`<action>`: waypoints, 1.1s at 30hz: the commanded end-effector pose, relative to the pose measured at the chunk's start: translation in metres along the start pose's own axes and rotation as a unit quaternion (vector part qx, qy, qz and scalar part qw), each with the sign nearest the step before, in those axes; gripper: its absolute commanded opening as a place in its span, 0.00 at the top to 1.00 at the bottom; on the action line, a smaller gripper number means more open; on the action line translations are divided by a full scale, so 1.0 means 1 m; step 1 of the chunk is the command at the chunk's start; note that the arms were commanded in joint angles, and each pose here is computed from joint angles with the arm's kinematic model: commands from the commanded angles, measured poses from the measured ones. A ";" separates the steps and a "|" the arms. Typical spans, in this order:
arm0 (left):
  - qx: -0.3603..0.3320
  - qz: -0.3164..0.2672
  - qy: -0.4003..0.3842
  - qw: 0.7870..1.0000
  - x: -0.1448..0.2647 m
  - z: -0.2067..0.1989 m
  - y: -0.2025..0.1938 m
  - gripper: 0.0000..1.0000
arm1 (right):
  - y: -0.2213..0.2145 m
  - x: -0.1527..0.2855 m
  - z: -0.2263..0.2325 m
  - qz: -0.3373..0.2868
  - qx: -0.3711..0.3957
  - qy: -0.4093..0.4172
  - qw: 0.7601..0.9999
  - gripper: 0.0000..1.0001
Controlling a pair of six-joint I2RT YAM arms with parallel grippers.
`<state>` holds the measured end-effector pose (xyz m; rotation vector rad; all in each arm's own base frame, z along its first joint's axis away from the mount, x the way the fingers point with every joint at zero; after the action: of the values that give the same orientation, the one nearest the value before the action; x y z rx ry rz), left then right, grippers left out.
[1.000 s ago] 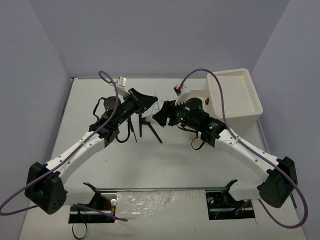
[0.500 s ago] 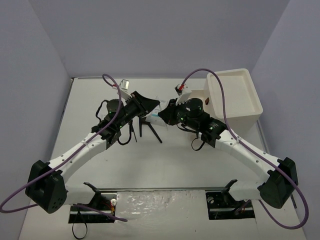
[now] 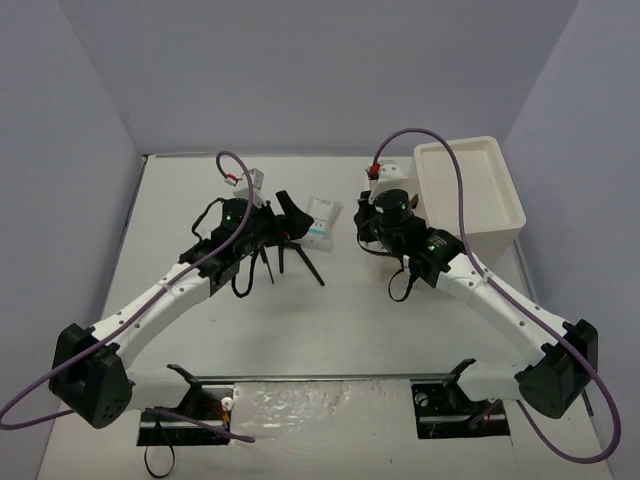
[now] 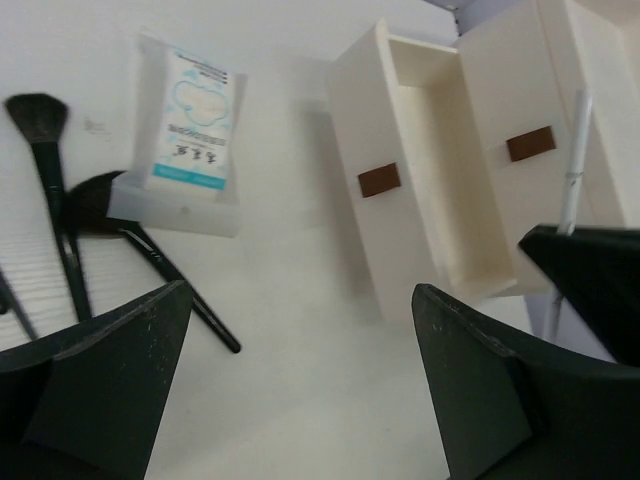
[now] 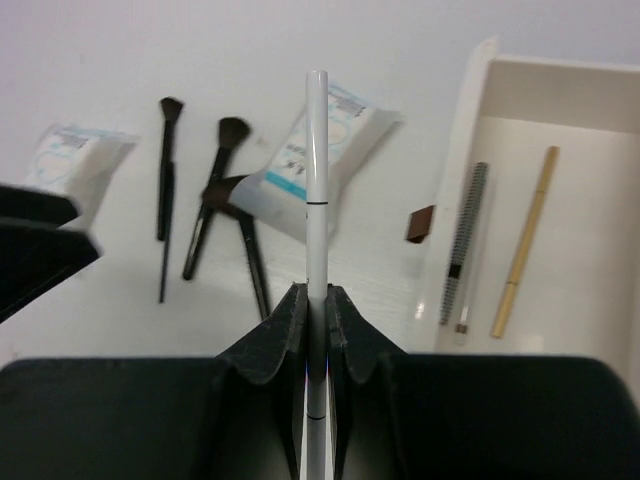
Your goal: Organize the makeup
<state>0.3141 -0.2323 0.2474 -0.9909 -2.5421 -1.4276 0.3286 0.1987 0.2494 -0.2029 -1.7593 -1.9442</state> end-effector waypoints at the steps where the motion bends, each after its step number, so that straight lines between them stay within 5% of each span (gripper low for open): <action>1: -0.099 -0.038 0.013 0.994 0.019 0.000 0.028 0.09 | 0.019 -0.024 -0.046 -0.009 0.027 -0.090 0.996 1.00; 8: -0.175 0.005 -0.011 0.985 0.007 0.004 0.009 0.04 | 0.012 -0.058 -0.076 0.024 0.045 -0.131 0.990 0.92; 15: -0.241 0.031 -0.051 0.969 -0.018 -0.003 0.001 0.03 | 0.031 -0.057 -0.065 0.010 0.044 -0.090 0.995 0.31; 18: -0.268 0.044 -0.076 0.959 -0.036 -0.012 -0.001 0.03 | 0.057 -0.036 -0.057 -0.021 0.037 -0.069 0.997 0.15; 26: -0.304 0.057 -0.141 0.940 -0.098 -0.038 -0.007 0.03 | 0.099 0.013 -0.083 -0.067 -0.003 -0.058 0.996 0.05; 33: -0.315 0.065 -0.176 0.930 -0.148 -0.056 -0.017 0.03 | 0.085 0.015 -0.121 -0.041 -0.044 -0.065 0.996 0.00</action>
<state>0.3924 -0.3252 0.1759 -1.5565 -2.0517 -2.1329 0.3826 0.0780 0.3159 -0.3320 -1.8842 -2.0936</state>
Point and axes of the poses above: each gripper's point midway between its finger pads, its own x axis back along the fingers, its own z axis along the line the jaws close on, y = z × x, the point moved 2 cm from there along x, back along the fingers, and after that the axes turned 1 degree about -x, right-handed, at the moved point
